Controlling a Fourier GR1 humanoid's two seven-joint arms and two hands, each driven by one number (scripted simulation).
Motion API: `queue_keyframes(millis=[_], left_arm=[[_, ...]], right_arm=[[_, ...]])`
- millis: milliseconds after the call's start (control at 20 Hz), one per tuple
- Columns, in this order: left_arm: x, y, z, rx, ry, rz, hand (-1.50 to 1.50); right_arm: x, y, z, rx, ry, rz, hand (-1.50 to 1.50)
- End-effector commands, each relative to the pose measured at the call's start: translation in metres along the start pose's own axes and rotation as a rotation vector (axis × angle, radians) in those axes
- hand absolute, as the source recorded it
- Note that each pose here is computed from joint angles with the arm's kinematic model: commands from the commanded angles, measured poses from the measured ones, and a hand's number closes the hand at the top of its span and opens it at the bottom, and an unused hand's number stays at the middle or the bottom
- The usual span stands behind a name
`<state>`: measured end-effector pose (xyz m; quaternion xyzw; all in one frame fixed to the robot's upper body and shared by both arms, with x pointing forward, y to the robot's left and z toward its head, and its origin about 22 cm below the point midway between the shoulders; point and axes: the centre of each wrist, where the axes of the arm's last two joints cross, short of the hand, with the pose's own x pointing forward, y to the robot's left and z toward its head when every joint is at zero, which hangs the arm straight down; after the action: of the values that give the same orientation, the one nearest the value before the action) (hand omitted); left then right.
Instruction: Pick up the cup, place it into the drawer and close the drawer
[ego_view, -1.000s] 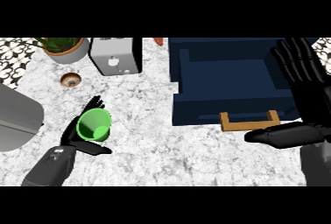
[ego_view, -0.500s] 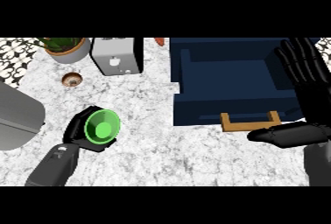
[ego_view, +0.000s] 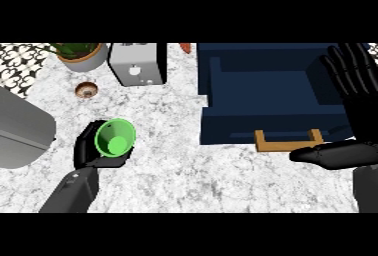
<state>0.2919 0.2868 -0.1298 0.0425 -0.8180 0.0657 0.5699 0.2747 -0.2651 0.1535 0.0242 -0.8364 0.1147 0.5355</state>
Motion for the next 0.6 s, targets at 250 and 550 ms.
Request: queue_keyframes(millis=[250,550], left_arm=[[0.039,-0.049,-0.084,-0.181,-0.181,0.160,1.50],[0.083,-0.122,-0.129,-0.289,-0.243,0.188,1.50]], right_arm=[[-0.017,-0.014,0.000,-0.015,0.035,0.009,-1.50],[-0.009,-0.001,0.001,-0.042,0.031,0.026,-1.50]])
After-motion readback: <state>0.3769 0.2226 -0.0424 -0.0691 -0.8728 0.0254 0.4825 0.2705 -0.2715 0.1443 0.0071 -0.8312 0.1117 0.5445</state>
